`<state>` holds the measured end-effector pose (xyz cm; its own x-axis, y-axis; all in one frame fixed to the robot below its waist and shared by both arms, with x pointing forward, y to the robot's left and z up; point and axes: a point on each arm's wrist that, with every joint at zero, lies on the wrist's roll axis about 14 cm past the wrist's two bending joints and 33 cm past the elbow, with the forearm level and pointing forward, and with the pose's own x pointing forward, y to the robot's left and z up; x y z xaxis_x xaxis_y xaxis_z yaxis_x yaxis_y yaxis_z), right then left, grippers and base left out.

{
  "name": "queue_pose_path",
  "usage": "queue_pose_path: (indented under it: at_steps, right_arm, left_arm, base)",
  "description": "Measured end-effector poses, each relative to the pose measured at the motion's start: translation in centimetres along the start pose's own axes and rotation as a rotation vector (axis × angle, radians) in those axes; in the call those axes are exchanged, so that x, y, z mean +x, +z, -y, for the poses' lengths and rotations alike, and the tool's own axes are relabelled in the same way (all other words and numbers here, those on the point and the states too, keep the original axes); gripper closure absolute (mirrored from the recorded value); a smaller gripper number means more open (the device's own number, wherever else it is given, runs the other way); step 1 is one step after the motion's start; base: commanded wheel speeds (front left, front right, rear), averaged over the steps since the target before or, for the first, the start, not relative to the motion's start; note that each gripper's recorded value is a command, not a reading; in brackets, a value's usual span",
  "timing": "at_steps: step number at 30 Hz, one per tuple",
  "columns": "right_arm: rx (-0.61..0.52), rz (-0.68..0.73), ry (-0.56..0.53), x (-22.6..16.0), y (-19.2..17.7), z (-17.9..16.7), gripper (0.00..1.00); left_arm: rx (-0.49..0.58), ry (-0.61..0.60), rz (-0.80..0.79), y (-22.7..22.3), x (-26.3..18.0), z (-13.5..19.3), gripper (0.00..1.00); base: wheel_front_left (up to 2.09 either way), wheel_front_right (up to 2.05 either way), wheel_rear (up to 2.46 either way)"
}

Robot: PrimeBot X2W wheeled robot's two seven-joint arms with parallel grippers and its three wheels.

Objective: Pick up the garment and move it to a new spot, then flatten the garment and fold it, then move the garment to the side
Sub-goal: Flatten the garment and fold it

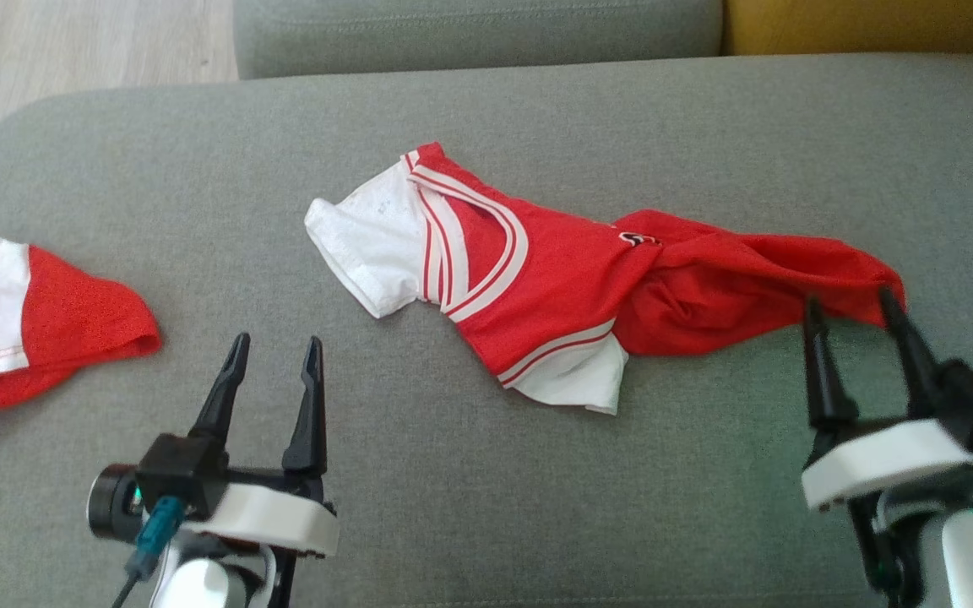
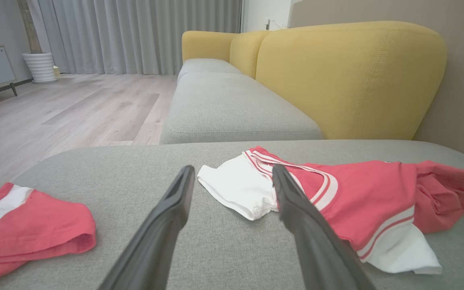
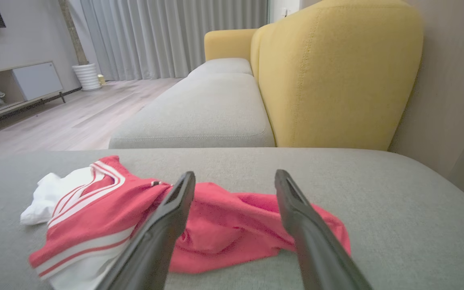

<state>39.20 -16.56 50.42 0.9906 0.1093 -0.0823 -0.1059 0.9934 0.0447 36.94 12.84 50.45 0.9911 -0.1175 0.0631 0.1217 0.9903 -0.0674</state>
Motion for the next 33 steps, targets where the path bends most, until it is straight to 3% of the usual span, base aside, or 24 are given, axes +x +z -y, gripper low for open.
queue_pose_path:
  at_steps: [22,26,33]
  right_arm:
    - [0.061,-0.009,0.038,-1.9,0.2,-1.5,0.00]
    - [0.073,-0.026,0.037,-1.8,-0.4,-1.5,0.00]
    - [0.090,-0.061,0.044,-1.4,-1.6,-1.7,0.00]
  left_arm:
    - [0.013,-0.010,-0.021,-0.4,-0.8,0.3,0.00]
    - [-0.018,-0.088,-0.060,-1.3,-0.8,2.3,0.00]
    - [-0.133,-0.341,-0.236,-4.8,0.5,9.6,0.00]
  base:
    - [0.00,0.00,0.00]
    - [0.00,0.00,0.00]
    - [0.00,0.00,0.00]
